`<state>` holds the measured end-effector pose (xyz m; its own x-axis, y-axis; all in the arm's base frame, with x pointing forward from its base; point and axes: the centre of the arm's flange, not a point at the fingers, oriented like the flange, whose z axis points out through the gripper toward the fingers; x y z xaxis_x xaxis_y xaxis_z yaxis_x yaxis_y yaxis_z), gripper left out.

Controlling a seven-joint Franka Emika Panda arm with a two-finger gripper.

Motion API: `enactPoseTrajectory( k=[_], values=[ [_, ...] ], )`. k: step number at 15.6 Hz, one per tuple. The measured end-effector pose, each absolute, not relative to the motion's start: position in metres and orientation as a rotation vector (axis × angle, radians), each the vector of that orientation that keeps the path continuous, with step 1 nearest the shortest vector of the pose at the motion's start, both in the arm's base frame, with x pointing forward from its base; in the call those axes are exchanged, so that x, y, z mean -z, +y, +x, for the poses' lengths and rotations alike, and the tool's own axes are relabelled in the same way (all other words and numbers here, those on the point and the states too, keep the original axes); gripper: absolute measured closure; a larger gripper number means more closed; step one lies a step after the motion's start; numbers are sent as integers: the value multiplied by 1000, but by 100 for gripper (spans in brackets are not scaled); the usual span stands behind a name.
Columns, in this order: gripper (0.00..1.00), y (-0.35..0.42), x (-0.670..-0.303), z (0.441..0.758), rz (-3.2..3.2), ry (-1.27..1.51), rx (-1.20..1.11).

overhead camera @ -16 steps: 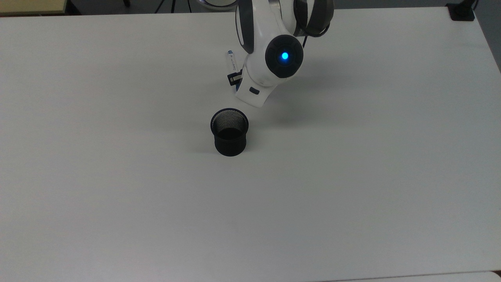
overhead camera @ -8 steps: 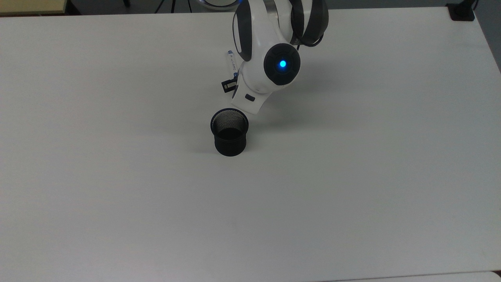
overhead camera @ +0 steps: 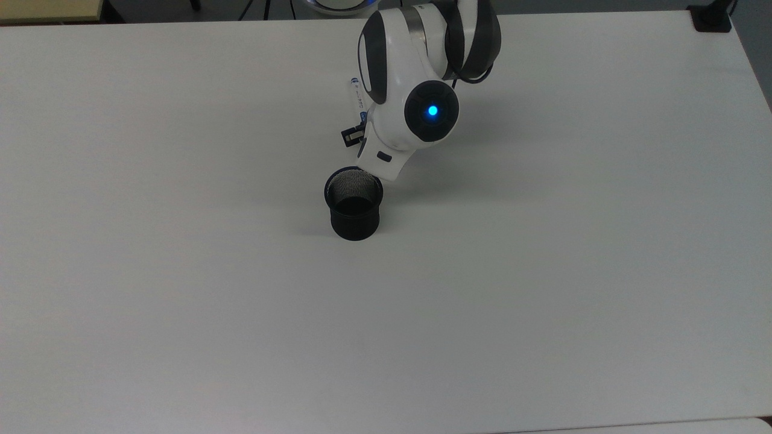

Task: Insert the marker
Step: 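Close the gripper on the marker near its blue cap, then lift the marker and carry it above the black mesh cup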

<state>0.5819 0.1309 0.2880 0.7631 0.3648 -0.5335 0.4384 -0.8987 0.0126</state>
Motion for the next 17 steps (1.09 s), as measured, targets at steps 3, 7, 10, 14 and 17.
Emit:
enactPoseTrajectory(
  k=[3,7,10,14,17],
  values=[
    [62,129,-287,585,2829,644,786],
    [80,128,-285,585,2829,641,787],
    [83,128,-283,586,2829,641,788],
    [83,128,-283,586,2830,641,786],
    [83,128,-297,588,2839,640,755]
  ],
)
